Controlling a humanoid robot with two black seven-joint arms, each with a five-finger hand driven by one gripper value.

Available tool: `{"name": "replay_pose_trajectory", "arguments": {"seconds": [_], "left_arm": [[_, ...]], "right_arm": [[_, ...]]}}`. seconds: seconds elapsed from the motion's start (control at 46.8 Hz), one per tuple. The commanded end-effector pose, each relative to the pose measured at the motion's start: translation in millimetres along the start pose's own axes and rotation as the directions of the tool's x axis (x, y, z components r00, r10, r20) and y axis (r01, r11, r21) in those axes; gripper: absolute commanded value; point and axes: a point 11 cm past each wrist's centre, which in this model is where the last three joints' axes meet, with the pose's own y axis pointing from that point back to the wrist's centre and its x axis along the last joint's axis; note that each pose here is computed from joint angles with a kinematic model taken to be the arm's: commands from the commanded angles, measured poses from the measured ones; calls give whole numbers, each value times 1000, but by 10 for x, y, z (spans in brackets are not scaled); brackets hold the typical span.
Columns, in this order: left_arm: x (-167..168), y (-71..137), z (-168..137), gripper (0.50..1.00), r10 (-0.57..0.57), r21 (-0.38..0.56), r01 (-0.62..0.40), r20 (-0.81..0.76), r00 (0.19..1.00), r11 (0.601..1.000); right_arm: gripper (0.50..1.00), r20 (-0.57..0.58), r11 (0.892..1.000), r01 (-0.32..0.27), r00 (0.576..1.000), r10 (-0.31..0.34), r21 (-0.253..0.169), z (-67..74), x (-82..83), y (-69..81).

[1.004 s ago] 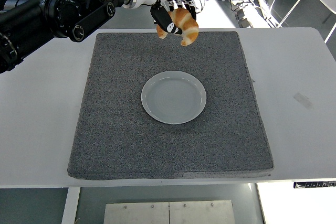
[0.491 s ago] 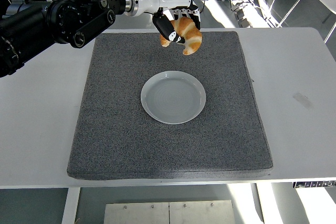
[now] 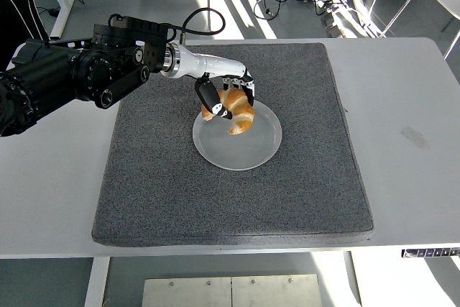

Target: Place the bread on the plate

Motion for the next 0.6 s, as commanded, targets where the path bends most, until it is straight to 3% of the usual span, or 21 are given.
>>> {"name": "replay_pose_trajectory", "arguments": {"seconds": [0.0, 0.577], "left_arm": [[-89, -15, -69, 500, 5, 10, -5, -9, 1000, 1000], [-326, -61, -216, 500, 33, 29, -33, -7, 999, 999]], "right_arm": [[1000, 1, 1000, -1, 1000, 1, 0, -1, 1, 0], [1000, 0, 1000, 0, 1000, 0, -1, 8, 0, 2]]}}
